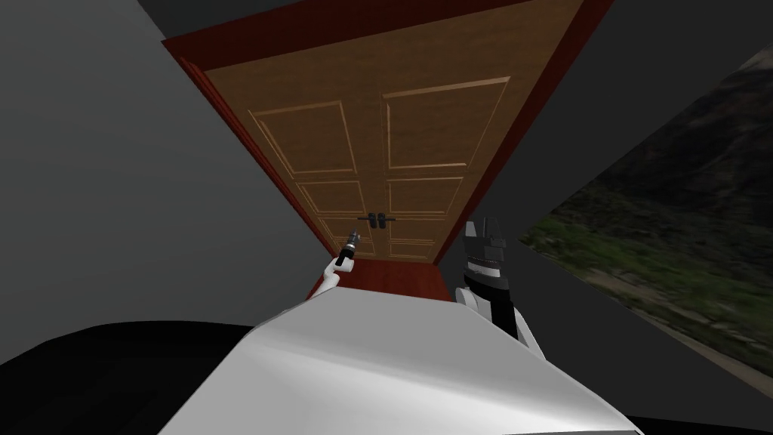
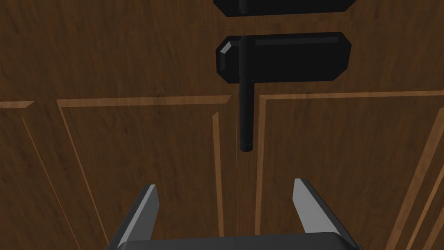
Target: Pull the door open
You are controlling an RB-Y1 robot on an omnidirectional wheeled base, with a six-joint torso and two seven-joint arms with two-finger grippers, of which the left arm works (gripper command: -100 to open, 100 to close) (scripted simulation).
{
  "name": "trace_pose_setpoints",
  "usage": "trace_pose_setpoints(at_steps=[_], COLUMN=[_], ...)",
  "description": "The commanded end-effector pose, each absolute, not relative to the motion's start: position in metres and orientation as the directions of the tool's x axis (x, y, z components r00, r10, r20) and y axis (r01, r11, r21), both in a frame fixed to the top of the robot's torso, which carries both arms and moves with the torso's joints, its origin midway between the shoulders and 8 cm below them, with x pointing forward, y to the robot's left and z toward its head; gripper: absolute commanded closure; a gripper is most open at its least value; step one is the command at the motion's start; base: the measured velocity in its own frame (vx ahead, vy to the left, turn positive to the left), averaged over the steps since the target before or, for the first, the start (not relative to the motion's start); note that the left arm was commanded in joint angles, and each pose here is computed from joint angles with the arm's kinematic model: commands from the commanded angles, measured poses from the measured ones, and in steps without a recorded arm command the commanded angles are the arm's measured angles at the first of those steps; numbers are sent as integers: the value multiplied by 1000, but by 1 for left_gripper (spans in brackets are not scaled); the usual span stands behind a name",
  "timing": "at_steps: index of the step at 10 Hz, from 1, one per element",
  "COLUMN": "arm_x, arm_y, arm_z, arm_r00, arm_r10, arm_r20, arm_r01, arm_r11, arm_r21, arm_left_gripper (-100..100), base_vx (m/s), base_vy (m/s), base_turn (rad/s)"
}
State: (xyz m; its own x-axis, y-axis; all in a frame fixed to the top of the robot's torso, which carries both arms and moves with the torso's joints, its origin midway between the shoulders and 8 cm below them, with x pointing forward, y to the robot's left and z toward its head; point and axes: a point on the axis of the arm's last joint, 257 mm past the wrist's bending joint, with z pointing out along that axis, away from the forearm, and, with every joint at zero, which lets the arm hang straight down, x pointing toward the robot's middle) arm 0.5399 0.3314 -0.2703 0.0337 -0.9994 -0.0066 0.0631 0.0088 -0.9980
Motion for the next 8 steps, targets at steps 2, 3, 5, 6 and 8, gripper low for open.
trace_pose_setpoints(at_steps=[2,3,5,6,8], arm_x=[546,548,548,540,535], arm_y=[338,340,341,372,389], arm_z=[-283,-287,-288,-294,-297], arm_r00=[39,42,42,80,100], arm_r10=[-999,-999,-999,-997,-995], arm_r20=[-3,-2,-1,-7,-11], arm_r01=[28,16,13,-1,-7], arm_r11=[4,2,2,7,10], arm_r21=[-1000,-1000,-1000,-1000,-1000], arm_left_gripper=[-100,-100,-100,-100,-100], base_vx=[159,150,102,64,84], base_vy=[-6,-16,-9,-30,-22], base_turn=[-42,-53,-19,-84,-57])
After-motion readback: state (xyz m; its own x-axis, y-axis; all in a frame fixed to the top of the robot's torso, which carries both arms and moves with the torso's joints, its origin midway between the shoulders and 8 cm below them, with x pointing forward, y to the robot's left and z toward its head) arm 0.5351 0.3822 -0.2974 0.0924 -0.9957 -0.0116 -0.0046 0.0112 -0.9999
